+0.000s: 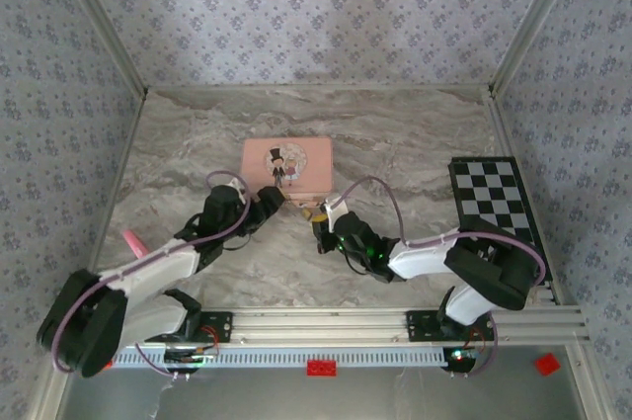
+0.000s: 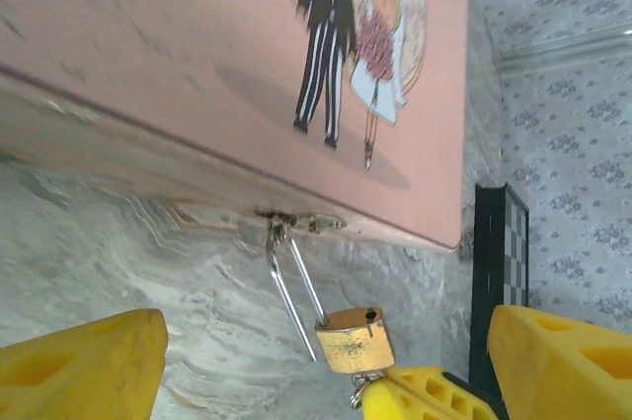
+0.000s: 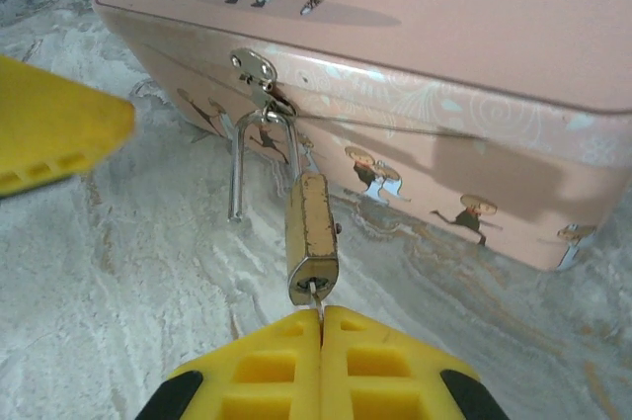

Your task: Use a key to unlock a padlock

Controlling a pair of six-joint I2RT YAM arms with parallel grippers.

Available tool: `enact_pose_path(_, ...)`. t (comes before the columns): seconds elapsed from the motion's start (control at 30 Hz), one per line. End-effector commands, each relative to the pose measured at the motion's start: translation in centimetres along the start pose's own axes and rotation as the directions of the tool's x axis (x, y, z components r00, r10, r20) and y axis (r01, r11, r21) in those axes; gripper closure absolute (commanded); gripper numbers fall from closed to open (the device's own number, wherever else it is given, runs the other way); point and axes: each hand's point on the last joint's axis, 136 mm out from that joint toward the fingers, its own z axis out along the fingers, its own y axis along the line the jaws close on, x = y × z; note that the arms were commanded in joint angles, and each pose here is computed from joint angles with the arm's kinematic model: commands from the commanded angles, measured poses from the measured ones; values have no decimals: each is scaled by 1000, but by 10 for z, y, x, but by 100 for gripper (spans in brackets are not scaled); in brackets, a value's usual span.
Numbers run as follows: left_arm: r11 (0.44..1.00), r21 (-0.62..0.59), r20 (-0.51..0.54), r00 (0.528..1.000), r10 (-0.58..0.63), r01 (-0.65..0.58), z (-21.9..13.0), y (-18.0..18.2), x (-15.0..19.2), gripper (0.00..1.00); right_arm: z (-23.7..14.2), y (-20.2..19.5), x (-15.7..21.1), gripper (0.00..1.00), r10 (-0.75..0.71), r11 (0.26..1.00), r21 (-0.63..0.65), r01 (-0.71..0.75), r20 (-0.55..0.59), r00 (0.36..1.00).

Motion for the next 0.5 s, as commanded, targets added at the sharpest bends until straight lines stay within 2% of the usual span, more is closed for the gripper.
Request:
enact_pose_path(0.0,981,-163,20,994,109,-104,-20,26,-15,13,-5,-15,10,100,114,993,32,-113,-48,992)
enact_pose_path(0.07,966,-228,38,990,138,-126,-35,36,-28,13,-7,-28,12,100,181,983,44,-179,-40,983)
enact_pose_path(0.2,960,-245,67,985,159,-138,-51,41,-45,12,-10,-55,15,100,283,956,85,-279,-36,958)
enact_pose_path(0.33,957,-246,50,984,170,-153,-49,40,-47,12,-16,-80,16,100,323,939,132,-317,-22,946)
enact_pose_path(0.47,956,-248,43,984,173,-157,-46,41,-48,12,-19,-82,10,100,322,942,110,-318,-21,946)
